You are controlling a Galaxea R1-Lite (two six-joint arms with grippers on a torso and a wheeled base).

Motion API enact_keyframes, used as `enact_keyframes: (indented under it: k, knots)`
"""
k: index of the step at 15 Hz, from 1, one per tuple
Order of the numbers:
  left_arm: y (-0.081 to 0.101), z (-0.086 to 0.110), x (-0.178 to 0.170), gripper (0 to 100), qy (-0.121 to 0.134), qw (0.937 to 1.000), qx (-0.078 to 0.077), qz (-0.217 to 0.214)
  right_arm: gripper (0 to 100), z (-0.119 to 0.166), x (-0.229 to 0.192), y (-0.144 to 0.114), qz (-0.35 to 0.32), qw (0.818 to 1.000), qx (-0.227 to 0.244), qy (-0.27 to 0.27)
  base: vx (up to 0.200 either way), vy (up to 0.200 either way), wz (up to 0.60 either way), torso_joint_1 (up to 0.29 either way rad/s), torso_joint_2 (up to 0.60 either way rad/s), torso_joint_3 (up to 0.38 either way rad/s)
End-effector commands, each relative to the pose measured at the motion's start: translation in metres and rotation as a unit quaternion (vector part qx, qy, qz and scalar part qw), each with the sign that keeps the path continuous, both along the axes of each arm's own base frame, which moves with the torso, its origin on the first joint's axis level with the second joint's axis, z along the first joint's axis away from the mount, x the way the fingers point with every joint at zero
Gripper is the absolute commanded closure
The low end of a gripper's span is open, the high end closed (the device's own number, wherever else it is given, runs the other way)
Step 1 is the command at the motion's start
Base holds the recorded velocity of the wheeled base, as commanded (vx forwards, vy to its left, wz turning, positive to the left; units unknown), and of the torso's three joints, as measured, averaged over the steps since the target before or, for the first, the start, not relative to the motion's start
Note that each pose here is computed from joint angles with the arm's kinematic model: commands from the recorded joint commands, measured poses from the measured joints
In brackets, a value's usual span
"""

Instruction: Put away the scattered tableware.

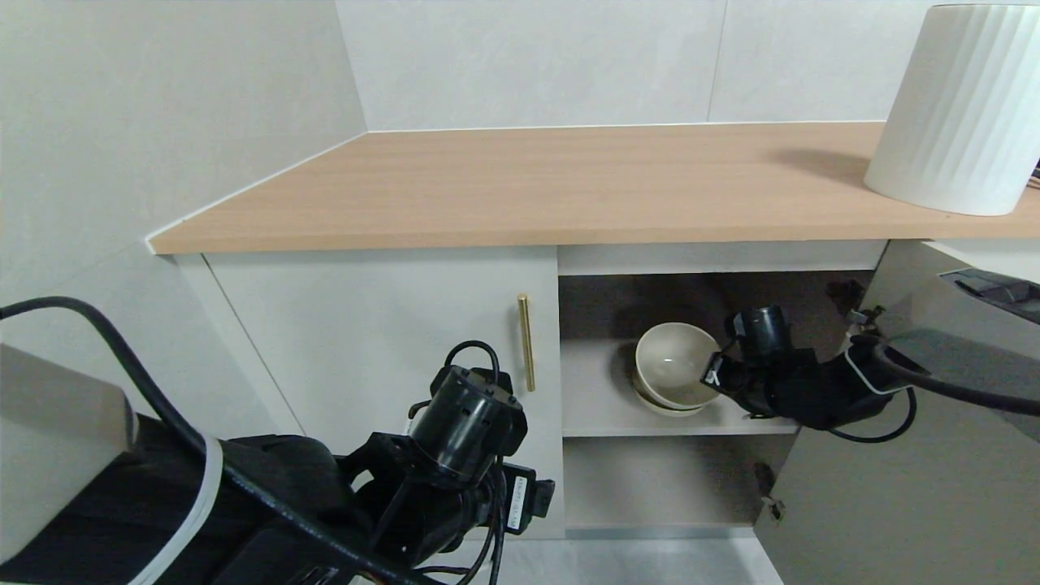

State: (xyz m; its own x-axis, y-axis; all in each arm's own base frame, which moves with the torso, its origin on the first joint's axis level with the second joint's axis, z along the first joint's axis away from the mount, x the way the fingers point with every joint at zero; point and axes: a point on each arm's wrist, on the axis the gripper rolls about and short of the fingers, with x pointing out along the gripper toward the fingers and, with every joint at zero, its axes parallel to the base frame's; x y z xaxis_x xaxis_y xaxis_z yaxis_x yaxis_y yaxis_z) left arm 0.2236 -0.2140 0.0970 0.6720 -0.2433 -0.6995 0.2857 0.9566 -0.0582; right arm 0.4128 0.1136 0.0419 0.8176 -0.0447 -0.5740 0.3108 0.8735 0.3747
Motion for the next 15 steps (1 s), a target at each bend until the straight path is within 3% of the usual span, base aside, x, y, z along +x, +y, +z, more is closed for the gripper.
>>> enact_keyframes:
  k: [1, 11, 12, 15]
  knots:
    - [0.0000, -0.0004, 0.0001, 0, 0.000, 1.0000, 0.000, 0.000, 100, -0.0041, 0.0018, 0.0010, 0.001, 1.000, -0.001, 0.003, 0.000, 0.000, 0.00, 0.000, 0.00, 0.000]
    - [-0.0002, -0.0014, 0.0003, 0, 0.001, 1.0000, 0.001, 0.000, 100, -0.0089, 0.0069, 0.0031, 0.001, 1.000, -0.003, 0.004, 0.000, 0.000, 0.00, 0.000, 0.00, 0.000]
    - [-0.0002, -0.0014, 0.0003, 0, 0.001, 1.0000, 0.001, 0.000, 0, -0.0089, 0.0069, 0.0031, 0.001, 1.000, -0.003, 0.004, 0.000, 0.000, 0.00, 0.000, 0.00, 0.000]
    - [-0.0002, -0.0014, 0.0003, 0, 0.001, 1.0000, 0.001, 0.000, 0, -0.0095, 0.0057, 0.0035, 0.003, 1.000, -0.003, 0.006, 0.000, 0.000, 0.00, 0.000, 0.00, 0.000]
